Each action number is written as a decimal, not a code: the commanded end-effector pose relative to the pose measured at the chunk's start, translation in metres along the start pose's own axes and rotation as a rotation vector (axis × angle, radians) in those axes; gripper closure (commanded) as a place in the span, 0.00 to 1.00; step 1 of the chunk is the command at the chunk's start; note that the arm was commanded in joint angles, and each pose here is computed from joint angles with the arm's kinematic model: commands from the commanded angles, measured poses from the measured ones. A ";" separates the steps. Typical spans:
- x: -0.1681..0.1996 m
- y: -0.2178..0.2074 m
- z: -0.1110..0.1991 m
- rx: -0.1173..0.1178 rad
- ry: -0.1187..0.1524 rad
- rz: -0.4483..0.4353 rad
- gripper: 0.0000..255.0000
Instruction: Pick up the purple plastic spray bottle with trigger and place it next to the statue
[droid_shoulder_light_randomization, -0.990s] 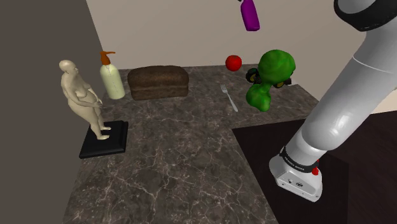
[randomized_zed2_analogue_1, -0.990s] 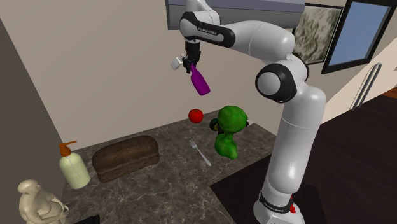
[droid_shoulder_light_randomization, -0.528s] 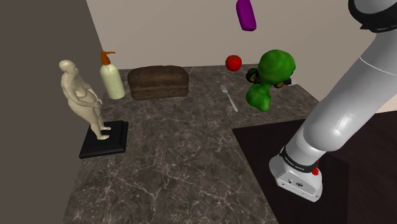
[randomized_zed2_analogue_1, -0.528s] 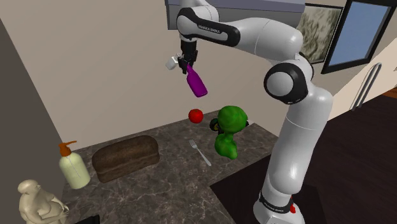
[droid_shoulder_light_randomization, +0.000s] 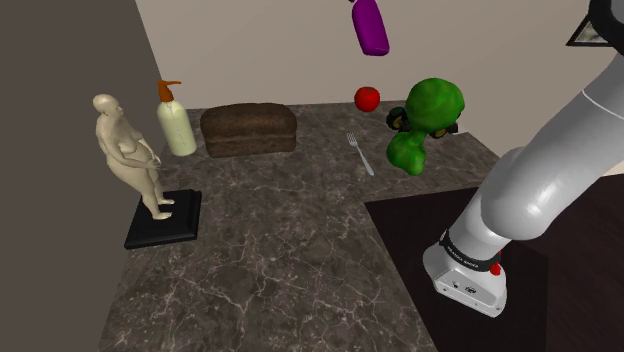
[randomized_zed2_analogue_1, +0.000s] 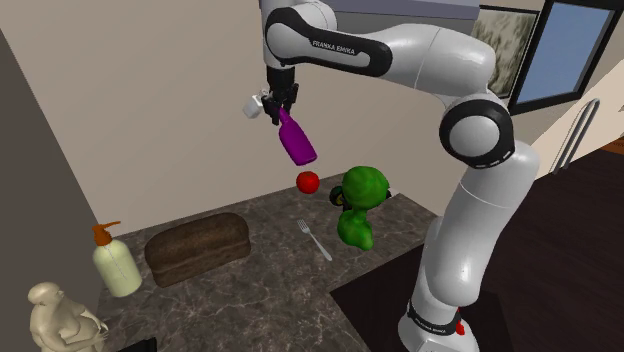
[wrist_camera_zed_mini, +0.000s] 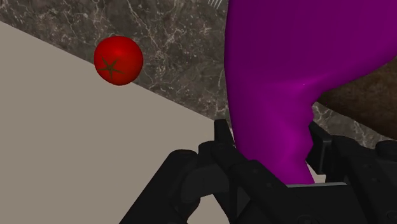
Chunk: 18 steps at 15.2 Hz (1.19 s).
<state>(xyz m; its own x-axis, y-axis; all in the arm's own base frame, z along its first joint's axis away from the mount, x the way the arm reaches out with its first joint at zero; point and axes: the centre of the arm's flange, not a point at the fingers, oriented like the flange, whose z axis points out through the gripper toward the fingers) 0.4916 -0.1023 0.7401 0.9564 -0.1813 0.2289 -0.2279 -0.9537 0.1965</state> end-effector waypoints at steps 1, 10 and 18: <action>-0.005 -0.024 -0.008 -0.001 0.000 0.002 1.00; -0.029 -0.136 -0.037 -0.001 0.000 0.002 1.00; -0.050 -0.237 -0.063 -0.001 0.000 0.002 1.00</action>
<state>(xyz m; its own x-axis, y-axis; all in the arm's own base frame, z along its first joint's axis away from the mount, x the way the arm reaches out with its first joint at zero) 0.4880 0.1348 0.7439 0.9564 -0.1814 0.2289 -0.2280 -0.9535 0.1968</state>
